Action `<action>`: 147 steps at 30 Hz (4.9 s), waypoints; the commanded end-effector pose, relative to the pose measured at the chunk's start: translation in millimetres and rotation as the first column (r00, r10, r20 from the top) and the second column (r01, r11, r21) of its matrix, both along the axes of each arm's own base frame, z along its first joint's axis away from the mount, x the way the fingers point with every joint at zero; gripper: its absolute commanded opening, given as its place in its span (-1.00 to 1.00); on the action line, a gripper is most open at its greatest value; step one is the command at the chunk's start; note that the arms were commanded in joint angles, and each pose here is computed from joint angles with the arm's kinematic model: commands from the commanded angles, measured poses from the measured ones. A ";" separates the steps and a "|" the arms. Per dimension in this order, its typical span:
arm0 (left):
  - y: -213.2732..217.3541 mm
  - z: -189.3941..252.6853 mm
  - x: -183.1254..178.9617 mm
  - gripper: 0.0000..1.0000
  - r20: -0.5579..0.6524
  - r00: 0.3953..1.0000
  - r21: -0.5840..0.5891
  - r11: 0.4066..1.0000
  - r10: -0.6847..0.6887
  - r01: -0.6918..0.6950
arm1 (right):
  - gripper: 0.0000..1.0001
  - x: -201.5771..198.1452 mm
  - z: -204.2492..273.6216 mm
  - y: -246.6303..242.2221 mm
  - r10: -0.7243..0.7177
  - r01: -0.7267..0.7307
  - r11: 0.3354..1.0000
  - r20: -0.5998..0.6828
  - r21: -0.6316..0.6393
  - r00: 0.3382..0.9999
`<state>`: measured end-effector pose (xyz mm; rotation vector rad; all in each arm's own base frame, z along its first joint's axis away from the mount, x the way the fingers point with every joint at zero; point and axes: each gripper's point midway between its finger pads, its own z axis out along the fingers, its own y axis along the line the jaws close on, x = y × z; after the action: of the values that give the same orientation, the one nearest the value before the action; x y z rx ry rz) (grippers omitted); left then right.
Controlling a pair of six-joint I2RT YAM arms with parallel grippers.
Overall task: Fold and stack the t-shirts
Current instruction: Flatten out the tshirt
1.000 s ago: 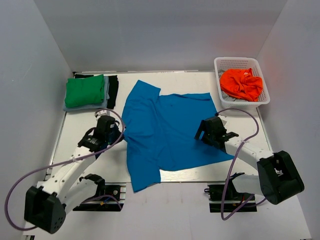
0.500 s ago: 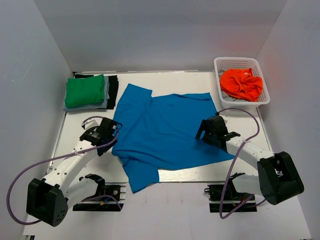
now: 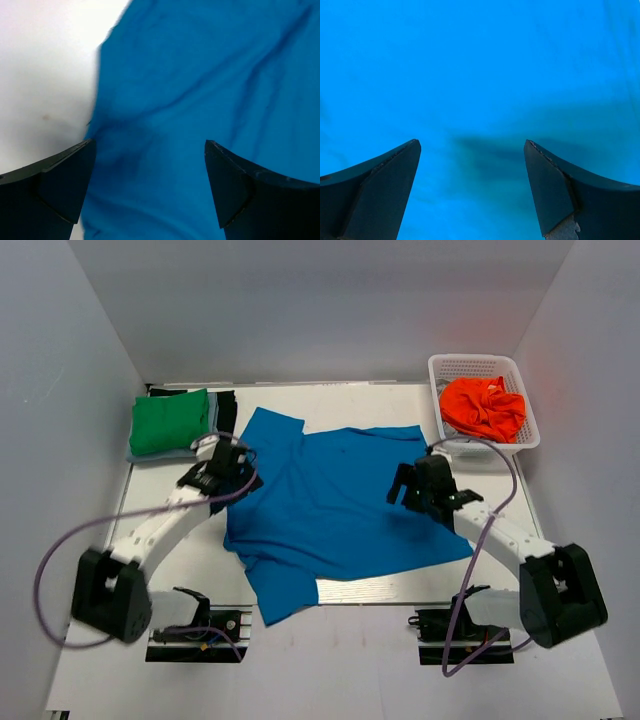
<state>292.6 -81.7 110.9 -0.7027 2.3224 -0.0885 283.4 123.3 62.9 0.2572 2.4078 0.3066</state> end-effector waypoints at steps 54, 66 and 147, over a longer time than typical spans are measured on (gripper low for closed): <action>51.8 -3.3 0.2 0.98 -0.030 0.972 0.038 0.972 0.235 -0.233 | 0.80 -45.4 63.9 278.2 0.877 -0.849 0.472 0.221 -0.235 0.427; 92.6 -26.2 -42.2 0.98 -0.078 0.899 0.108 0.900 0.432 -0.423 | 0.70 -144.1 9.5 401.4 0.971 -0.916 0.203 0.194 -0.347 0.142; 39.3 -69.6 106.2 -0.48 -0.080 0.995 -0.085 0.995 0.054 -0.061 | -1.00 -85.8 264.0 276.8 0.650 -0.748 0.649 0.612 -0.140 0.450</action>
<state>391.8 -53.6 22.5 -0.8342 2.4399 -0.1939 202.5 396.0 291.1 -0.7824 1.7681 0.7311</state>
